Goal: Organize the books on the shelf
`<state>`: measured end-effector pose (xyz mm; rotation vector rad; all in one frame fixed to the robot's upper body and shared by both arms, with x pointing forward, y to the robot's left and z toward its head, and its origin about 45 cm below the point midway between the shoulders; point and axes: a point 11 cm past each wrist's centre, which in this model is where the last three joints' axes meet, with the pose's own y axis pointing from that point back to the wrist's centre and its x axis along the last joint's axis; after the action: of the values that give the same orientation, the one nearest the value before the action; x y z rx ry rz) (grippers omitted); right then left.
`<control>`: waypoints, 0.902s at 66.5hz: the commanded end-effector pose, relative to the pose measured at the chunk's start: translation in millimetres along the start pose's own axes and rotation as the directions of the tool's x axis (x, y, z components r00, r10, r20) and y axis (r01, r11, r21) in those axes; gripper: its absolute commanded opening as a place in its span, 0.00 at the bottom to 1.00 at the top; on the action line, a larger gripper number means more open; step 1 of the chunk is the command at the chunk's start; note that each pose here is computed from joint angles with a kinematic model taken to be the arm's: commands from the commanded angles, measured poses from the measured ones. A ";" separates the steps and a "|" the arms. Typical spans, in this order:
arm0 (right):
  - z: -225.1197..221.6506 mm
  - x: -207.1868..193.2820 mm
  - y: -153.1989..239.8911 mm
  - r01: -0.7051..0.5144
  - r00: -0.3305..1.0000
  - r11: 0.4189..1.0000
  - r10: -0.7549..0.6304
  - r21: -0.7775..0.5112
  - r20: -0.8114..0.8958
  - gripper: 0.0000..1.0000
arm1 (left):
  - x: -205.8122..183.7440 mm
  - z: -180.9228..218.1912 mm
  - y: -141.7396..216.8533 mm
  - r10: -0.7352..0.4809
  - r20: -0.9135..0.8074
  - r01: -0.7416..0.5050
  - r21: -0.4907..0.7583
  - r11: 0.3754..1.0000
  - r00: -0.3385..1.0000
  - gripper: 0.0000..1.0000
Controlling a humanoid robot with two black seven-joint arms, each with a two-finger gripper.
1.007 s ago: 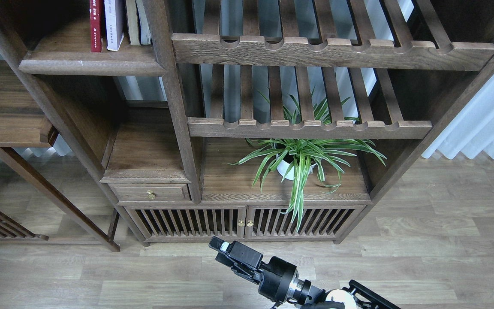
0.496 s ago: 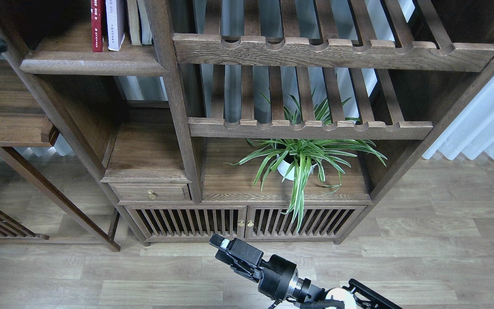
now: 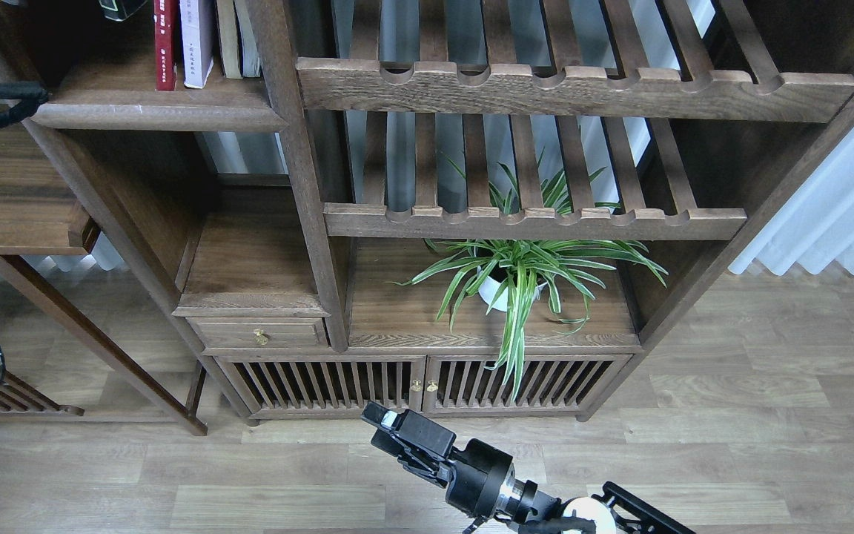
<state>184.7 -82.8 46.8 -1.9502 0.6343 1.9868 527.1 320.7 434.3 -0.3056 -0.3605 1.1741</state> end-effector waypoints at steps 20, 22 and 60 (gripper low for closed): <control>-0.1 0.7 0.8 -0.001 1.000 1.000 0.001 0.007 0.005 0.99 | -13.3 -12.9 -6.9 0.044 -0.032 -0.044 0.008 0.999 0.999 0.42; -0.1 0.7 0.8 -0.001 1.000 1.000 0.001 0.007 0.005 0.99 | -13.8 -14.1 -7.1 0.051 -0.031 -0.051 0.010 0.999 0.998 0.47; -3.0 0.1 0.8 0.001 1.000 1.000 -0.001 0.029 0.004 0.99 | -20.9 -8.9 -0.1 0.072 -0.013 -0.072 -0.035 0.997 0.997 0.96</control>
<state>186.3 -84.8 46.4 -1.9298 0.6563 1.9728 532.7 295.0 424.2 -0.3138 -0.3702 1.2487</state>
